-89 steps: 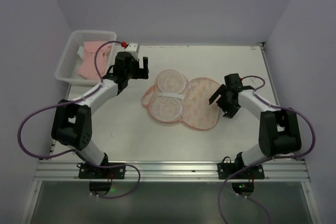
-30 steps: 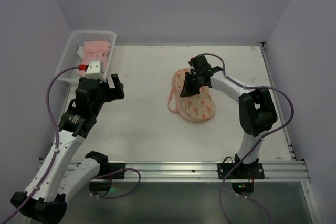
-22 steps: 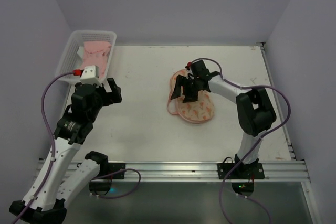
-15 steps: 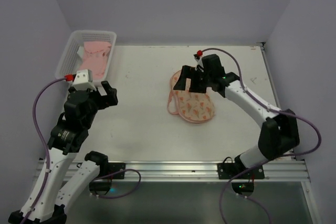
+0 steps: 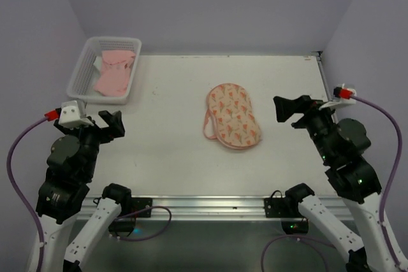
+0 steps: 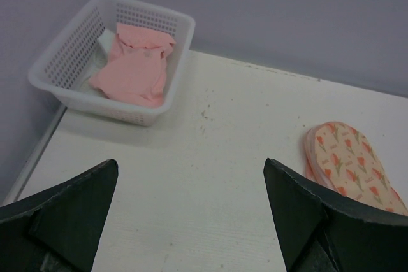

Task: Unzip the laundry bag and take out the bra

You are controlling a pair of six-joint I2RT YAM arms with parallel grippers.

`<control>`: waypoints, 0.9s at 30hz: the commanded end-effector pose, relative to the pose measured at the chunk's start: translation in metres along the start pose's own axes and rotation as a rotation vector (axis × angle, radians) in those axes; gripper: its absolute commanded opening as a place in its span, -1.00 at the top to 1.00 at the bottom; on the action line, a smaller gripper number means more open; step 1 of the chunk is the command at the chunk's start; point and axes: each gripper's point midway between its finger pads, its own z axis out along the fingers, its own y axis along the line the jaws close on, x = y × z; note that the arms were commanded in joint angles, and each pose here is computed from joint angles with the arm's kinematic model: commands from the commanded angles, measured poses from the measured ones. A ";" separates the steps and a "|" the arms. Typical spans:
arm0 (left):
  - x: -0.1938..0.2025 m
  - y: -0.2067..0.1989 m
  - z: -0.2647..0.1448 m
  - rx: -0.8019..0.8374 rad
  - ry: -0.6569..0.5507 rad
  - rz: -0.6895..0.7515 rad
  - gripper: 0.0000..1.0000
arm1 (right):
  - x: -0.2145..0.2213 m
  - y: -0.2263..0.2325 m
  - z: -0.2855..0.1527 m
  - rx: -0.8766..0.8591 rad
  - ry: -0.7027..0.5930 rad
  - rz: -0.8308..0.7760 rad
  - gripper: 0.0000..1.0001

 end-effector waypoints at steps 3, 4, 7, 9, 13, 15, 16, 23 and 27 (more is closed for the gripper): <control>-0.015 0.019 -0.019 -0.047 -0.092 0.065 -1.00 | -0.008 -0.050 -0.052 0.176 -0.140 -0.040 -0.97; -0.016 0.022 -0.022 -0.051 -0.103 0.062 -1.00 | -0.007 -0.053 -0.057 0.182 -0.155 -0.043 -0.97; -0.010 0.023 -0.025 -0.043 -0.107 0.057 -1.00 | 0.001 -0.063 -0.072 0.192 -0.175 -0.040 -0.97; -0.008 0.026 -0.028 -0.043 -0.119 0.043 -1.00 | 0.012 -0.069 -0.077 0.203 -0.159 -0.041 -0.97; -0.002 0.028 -0.031 -0.037 -0.134 0.027 -1.00 | 0.020 -0.073 -0.091 0.180 -0.183 -0.022 -0.97; -0.004 0.029 -0.033 -0.042 -0.151 0.023 -1.00 | 0.026 -0.075 -0.093 0.176 -0.178 -0.023 -0.97; -0.005 0.030 -0.035 -0.041 -0.159 0.017 -1.00 | 0.027 -0.076 -0.094 0.175 -0.178 -0.025 -0.97; -0.004 0.032 -0.036 -0.052 -0.161 0.002 -1.00 | 0.032 -0.078 -0.098 0.169 -0.184 -0.017 -0.97; -0.005 0.033 -0.038 -0.054 -0.161 -0.006 -1.00 | 0.031 -0.075 -0.094 0.152 -0.190 -0.021 -0.97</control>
